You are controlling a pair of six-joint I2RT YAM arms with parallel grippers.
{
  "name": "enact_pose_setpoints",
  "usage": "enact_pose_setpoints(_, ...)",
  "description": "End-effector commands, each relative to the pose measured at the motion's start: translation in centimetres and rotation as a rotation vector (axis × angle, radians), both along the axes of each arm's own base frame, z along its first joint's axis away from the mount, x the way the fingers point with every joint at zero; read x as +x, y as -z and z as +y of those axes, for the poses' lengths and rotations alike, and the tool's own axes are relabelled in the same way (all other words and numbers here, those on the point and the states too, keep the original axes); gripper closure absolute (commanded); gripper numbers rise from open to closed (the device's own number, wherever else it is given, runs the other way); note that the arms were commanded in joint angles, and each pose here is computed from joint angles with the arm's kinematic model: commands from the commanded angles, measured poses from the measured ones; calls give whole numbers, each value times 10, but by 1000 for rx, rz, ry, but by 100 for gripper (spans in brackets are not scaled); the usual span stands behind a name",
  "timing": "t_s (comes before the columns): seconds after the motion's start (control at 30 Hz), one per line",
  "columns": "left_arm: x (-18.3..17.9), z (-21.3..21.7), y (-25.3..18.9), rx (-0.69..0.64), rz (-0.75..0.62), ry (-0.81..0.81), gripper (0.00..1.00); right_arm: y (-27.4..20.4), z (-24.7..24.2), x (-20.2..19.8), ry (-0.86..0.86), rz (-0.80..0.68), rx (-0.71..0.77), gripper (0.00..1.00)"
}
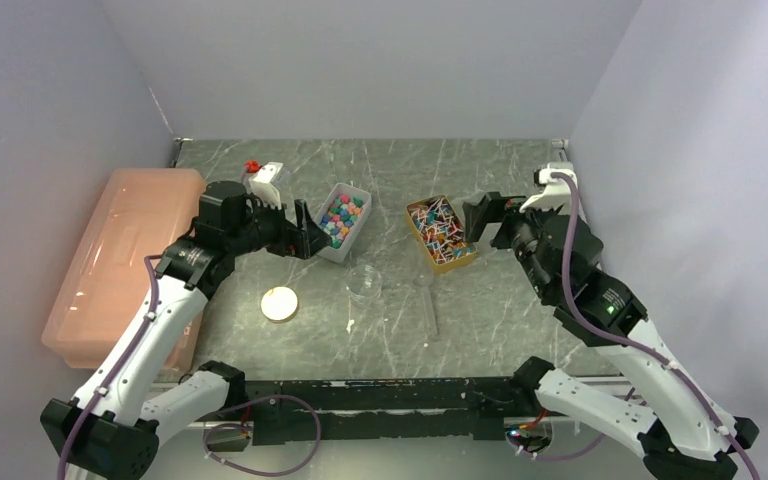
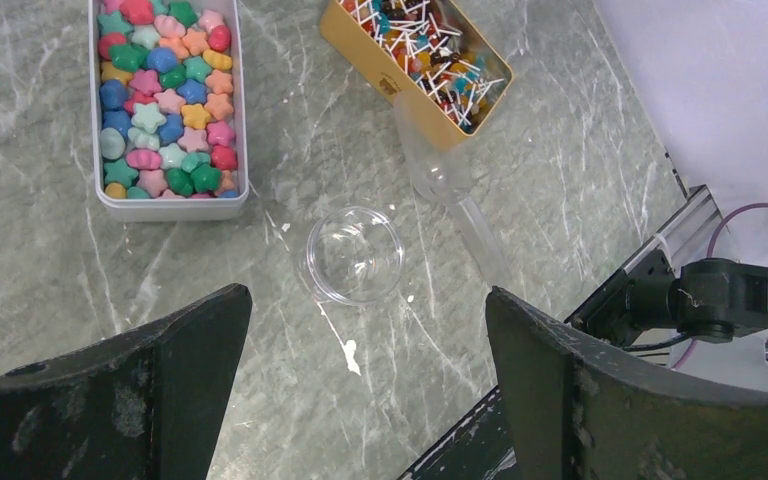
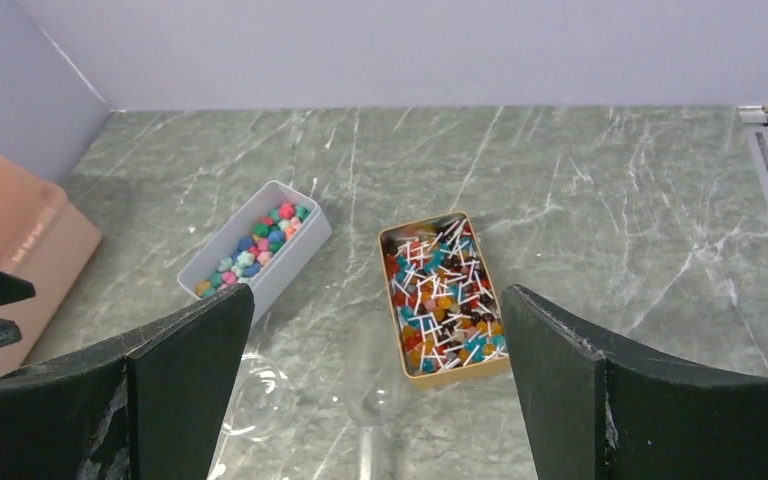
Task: Pack the candies
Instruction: Move the storage box to the center of the board.
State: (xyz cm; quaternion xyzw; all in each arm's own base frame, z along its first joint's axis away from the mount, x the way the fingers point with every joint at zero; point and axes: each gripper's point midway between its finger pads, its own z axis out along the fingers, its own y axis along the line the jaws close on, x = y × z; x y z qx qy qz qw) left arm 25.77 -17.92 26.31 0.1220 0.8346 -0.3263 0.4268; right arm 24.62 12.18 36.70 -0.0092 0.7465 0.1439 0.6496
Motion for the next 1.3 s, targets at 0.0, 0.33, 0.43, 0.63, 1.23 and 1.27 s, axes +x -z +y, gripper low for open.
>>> enact_pose_setpoints(0.0, -1, -1, -15, -10, -53, 20, 6, 5, -3, 6, 28, 19, -73, 0)
enact_pose_setpoints(0.33, 2, -2, -9, -10, 2, 5, 6, 34, 20, 33, 0, 140, -247, 2)
enact_pose_setpoints(0.43, 4, 3, -6, 13, 4, -20, 6, 48, 41, 43, -50, 198, -269, 3)
enact_pose_setpoints(0.63, 8, 10, -1, 48, 19, -66, 6, 81, 83, 70, -114, 322, -313, 8)
enact_pose_setpoints(1.23, 12, 15, 7, 70, 50, -106, 6, 202, 129, 128, -75, 605, -390, 45)
enact_pose_setpoints(1.27, 13, 16, 8, 75, 54, -112, 6, 208, 127, 130, -71, 619, -392, 46)
